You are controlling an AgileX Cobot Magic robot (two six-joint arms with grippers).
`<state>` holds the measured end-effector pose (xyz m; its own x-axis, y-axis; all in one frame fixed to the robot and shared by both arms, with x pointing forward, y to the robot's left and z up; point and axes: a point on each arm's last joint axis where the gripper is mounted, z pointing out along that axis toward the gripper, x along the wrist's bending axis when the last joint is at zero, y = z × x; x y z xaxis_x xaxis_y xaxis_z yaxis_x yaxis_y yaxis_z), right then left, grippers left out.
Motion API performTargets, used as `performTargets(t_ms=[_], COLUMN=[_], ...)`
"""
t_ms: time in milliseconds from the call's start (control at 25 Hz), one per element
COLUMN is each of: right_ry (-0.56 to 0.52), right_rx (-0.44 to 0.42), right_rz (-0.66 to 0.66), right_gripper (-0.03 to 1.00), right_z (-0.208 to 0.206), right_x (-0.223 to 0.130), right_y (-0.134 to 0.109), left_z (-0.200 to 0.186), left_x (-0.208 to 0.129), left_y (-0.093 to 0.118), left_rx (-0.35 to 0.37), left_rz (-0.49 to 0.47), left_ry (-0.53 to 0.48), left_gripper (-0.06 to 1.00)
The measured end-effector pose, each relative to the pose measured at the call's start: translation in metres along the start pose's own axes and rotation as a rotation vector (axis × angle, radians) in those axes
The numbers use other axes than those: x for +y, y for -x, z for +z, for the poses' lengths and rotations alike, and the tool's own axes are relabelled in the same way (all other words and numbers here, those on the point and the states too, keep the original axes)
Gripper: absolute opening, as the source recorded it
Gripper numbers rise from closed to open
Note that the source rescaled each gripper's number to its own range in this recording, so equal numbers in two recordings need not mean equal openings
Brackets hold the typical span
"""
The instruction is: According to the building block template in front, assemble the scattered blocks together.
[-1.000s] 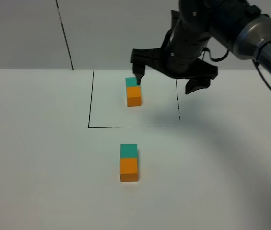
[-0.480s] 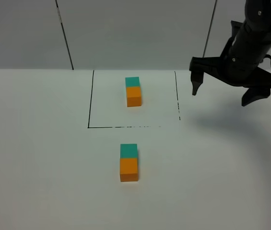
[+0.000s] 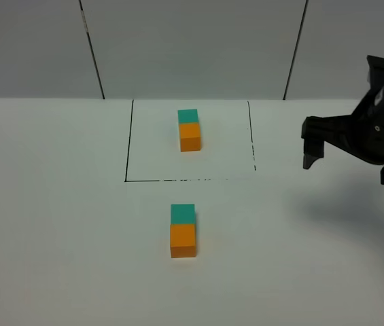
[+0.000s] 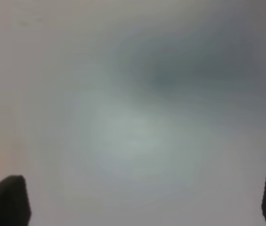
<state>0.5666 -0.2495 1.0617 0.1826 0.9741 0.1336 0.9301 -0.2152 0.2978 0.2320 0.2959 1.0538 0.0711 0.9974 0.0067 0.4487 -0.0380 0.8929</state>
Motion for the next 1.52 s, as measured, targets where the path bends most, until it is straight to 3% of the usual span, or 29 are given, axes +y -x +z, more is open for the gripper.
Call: performTargets(t_ms=[160, 400, 640, 1000, 1320, 1520], right_ry=[0.015, 0.086, 0.2, 0.377, 0.575, 0.694], right_rx=[0.004, 0.023, 0.009, 0.044, 0.21, 0.269], right_rz=[0.0, 0.014, 0.032, 0.018, -0.12, -0.204], right_gripper=[0.96, 0.81, 0.79, 1.0, 1.0, 1.0], right_z=[-0.017, -0.05, -0.081, -0.112, -0.11, -0.103], right_x=[-0.038, -0.092, -0.146, -0.219, -0.273, -0.297], right_y=[0.014, 0.033, 0.058, 0.086, 0.098, 0.104], left_z=[0.0, 0.0, 0.0, 0.0, 0.0, 0.0], left_x=[0.0, 0.0, 0.0, 0.0, 0.0, 0.0], left_y=[0.0, 0.0, 0.0, 0.0, 0.0, 0.0], left_rx=[0.0, 0.0, 0.0, 0.0, 0.0, 0.0], left_rz=[0.0, 0.0, 0.0, 0.0, 0.0, 0.0], left_ry=[0.0, 0.0, 0.0, 0.0, 0.0, 0.0], left_gripper=[0.69, 0.69, 0.69, 0.69, 0.69, 0.69])
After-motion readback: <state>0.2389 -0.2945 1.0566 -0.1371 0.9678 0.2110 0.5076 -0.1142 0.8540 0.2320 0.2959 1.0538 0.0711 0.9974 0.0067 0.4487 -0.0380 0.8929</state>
